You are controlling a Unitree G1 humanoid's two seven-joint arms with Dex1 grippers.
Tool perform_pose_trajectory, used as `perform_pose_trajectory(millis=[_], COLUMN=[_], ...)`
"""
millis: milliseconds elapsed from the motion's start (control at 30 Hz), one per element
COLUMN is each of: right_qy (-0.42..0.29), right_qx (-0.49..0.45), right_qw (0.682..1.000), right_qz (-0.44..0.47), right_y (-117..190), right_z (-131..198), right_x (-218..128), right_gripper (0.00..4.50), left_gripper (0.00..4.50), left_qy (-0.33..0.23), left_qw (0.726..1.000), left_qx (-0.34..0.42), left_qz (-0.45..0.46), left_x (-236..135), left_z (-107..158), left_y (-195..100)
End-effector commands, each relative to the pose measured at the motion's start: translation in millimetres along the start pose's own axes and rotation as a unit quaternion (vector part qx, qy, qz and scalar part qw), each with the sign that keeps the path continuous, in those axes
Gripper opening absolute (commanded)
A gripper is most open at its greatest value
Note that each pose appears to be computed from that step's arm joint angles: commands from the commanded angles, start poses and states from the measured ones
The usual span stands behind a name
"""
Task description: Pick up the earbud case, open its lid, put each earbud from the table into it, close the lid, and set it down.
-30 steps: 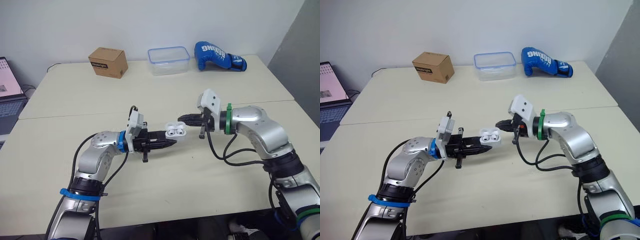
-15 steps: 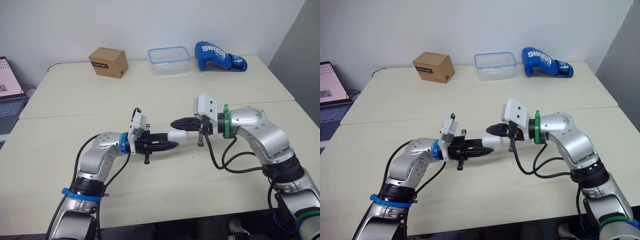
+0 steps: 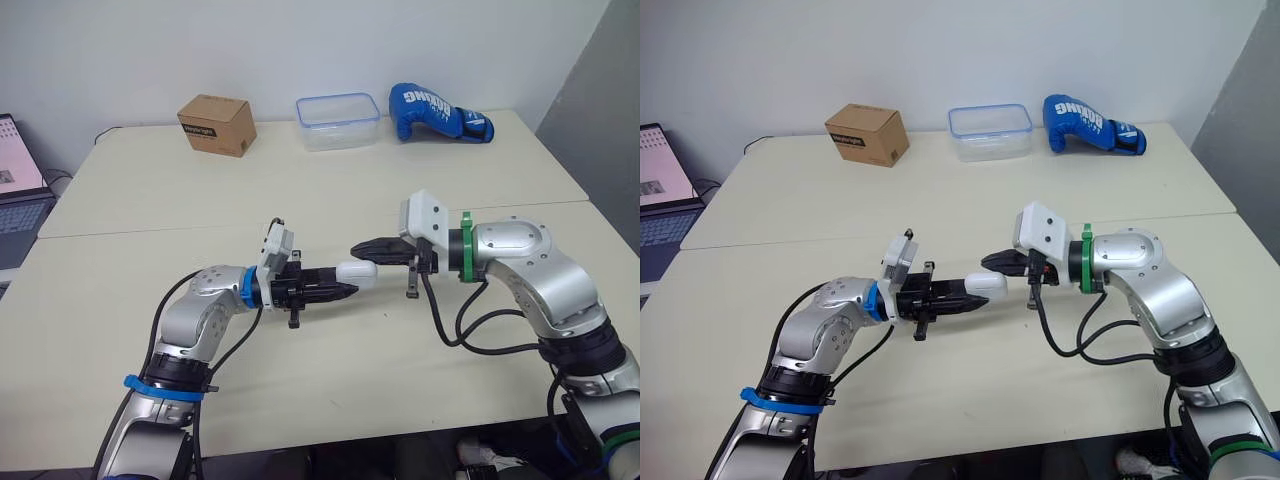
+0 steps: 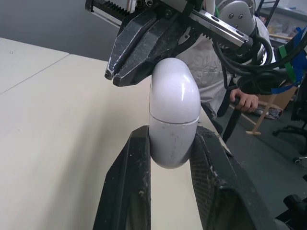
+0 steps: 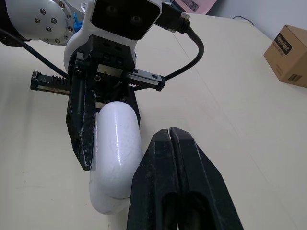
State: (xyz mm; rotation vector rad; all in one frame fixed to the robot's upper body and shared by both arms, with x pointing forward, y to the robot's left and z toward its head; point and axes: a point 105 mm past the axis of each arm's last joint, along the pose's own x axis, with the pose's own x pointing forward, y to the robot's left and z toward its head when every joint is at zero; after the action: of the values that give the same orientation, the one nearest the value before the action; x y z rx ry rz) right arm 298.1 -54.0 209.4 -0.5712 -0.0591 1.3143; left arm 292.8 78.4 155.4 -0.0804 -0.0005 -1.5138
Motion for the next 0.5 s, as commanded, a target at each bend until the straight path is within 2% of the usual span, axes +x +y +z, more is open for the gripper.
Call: perform_pose_trajectory(millis=[33,167,267,400,500], right_qy=[-0.013,-0.006,-0.005,0.003,0.011], right_qx=[-0.051,-0.071,-0.064,-0.016,0.03], right_qw=[0.997,0.996,0.998,1.0,0.999], right_qz=[0.05,0.05,0.021,-0.007,-0.017], right_y=[20.8,21.7,9.1,-14.3,-21.4], right_z=[11.6,8.7,8.9,10.4,3.2], right_x=[4.6,3.8,3.0,-23.1,-43.6], right_gripper=[0.03,0.03,0.03,0.03,0.03], left_gripper=[0.74,0.74,0.74,0.74,0.74], left_qy=[-0.028,-0.024,-0.011,0.062,0.089], left_qw=[0.999,0.999,0.999,0.994,0.985], left_qx=[0.028,0.025,0.024,-0.027,-0.081], left_qz=[0.022,0.022,0.028,0.082,0.12], left_x=[-3.3,-3.8,-4.7,-6.8,-7.1], left_z=[23.9,23.7,20.9,0.9,-7.6], left_y=[5.2,4.7,5.1,17.3,26.1])
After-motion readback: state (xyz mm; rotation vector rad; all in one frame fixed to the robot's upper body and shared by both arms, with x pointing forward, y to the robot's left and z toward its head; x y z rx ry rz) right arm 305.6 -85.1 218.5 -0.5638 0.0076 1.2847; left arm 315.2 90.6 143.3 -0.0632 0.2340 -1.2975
